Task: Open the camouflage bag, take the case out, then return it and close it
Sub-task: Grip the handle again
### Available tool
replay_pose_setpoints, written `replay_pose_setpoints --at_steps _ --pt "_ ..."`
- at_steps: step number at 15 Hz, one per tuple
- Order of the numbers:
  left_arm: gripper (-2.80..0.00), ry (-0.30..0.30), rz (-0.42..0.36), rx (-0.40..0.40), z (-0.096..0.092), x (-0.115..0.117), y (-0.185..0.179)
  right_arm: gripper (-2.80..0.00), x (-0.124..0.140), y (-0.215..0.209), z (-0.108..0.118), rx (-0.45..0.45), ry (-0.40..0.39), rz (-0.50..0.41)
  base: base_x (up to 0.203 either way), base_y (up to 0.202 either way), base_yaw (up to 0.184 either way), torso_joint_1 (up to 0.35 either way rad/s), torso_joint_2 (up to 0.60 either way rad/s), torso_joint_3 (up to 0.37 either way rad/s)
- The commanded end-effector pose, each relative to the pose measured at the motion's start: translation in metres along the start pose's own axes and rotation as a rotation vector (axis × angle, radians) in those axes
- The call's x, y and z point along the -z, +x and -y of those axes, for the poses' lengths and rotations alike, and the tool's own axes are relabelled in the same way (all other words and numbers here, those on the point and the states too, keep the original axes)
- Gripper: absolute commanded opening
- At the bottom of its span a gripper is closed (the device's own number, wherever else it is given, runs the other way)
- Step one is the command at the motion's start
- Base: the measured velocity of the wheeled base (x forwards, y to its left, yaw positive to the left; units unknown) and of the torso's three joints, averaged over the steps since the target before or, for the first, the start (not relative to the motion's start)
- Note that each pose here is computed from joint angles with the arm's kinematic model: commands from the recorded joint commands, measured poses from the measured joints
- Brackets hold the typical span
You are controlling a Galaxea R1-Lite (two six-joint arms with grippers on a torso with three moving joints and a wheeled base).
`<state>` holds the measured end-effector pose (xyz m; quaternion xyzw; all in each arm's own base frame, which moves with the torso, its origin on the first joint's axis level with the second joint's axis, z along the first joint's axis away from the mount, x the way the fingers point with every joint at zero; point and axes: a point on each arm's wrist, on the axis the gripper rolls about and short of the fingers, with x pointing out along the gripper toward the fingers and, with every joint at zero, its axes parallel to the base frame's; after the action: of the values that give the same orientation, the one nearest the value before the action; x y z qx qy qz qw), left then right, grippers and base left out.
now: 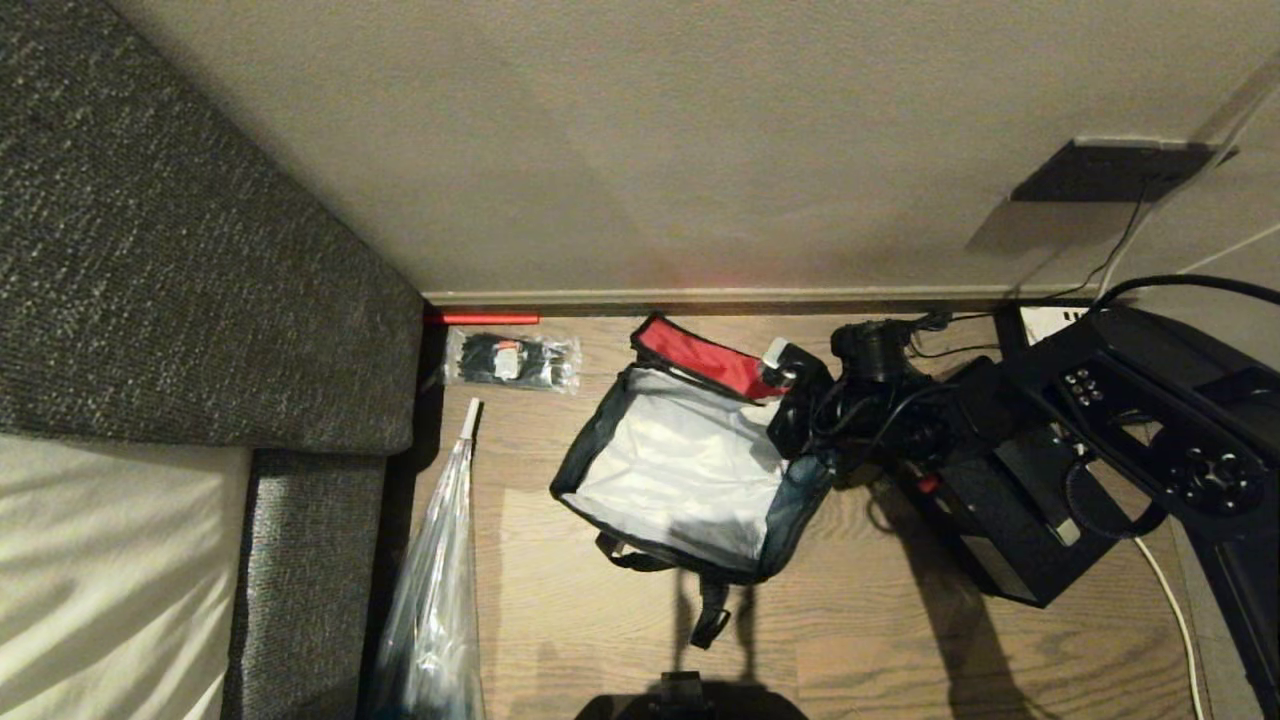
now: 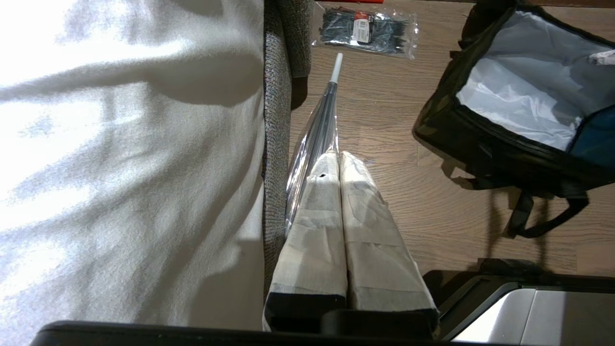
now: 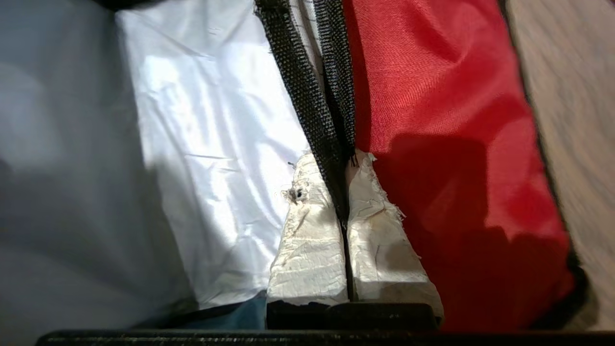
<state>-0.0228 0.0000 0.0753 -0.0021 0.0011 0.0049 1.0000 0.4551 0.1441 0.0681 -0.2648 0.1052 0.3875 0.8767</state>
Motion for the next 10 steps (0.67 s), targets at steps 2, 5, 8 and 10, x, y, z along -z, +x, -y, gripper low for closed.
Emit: replay_pose_setpoints --at_steps 2,5,8,10 --pt "-2.8 0.0 -0.001 -0.001 0.0 0.001 0.0 -2.8 0.002 -0.002 0.019 0.033 -0.006 -0.002 0.0 0.0 0.0 0.0 0.0 0.0" --pt "-2.8 0.0 0.001 -0.002 0.0 0.0 0.0 -2.8 0.005 -0.005 0.027 0.042 0.009 -0.027 0.0 0.0 0.0 0.0 0.0 0.0" --pt "-2.8 0.0 0.001 -0.001 0.0 0.0 0.0 -2.8 -0.007 -0.006 0.037 0.073 -0.017 0.012 0.0 0.0 0.0 0.0 0.0 0.0" --pt "-2.8 0.0 0.001 0.0 0.0 0.0 0.0 -2.8 -0.013 -0.01 0.038 0.066 -0.004 0.005 0.0 0.0 0.0 0.0 0.0 0.0"
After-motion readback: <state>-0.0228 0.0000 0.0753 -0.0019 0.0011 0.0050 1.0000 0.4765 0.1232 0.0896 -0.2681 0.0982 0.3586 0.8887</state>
